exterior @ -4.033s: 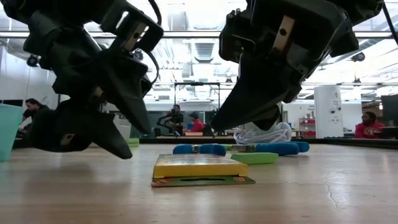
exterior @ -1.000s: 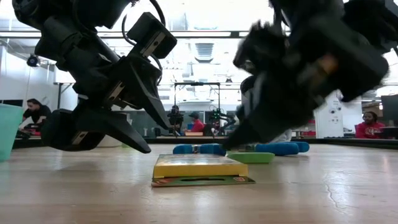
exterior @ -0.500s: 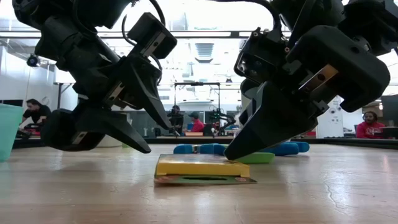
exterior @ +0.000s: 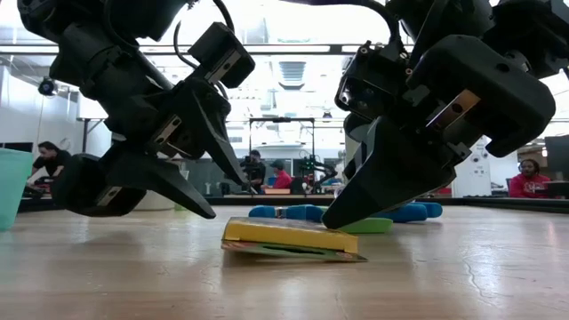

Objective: Pick & Place School Supplies
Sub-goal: Put the yellow crayon box into the green bin

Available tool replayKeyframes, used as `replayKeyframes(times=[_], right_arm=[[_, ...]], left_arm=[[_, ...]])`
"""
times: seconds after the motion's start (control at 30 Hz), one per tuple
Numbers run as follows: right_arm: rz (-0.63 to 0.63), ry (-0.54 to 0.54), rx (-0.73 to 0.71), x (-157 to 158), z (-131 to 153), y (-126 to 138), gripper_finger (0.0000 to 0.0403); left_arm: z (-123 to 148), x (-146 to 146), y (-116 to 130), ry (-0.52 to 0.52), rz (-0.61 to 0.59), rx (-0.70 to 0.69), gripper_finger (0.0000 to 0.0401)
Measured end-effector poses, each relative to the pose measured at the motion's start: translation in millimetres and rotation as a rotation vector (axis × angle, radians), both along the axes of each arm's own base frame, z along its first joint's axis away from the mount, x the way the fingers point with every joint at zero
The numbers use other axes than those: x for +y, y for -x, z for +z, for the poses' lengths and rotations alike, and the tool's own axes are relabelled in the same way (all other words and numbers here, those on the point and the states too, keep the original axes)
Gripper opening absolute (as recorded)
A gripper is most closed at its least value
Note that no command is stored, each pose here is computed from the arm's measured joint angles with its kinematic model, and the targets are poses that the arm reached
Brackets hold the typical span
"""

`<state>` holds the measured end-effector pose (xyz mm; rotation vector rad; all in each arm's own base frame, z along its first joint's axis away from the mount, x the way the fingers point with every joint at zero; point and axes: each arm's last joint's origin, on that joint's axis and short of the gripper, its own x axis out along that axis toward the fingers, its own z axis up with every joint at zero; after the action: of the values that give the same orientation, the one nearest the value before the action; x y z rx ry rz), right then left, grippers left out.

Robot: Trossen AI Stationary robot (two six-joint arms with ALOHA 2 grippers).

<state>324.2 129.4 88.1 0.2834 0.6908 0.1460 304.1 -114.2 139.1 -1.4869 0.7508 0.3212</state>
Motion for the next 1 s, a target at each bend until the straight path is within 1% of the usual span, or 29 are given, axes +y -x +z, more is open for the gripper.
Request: replayKeyframes(times=[0.27,1.0], right_arm=[[0.0,0.001,0.001,0.0,-0.1,0.1,0.0008],[-0.001,0.004,0.01,-0.3,-0.9,0.7,0.0008]], left_arm=[[-4.3,1.6,2.7,-0.036,0.01,0.043,0.0161],[-3.3,3.8,1.0,-0.081,0.074,0.015,0.0161]])
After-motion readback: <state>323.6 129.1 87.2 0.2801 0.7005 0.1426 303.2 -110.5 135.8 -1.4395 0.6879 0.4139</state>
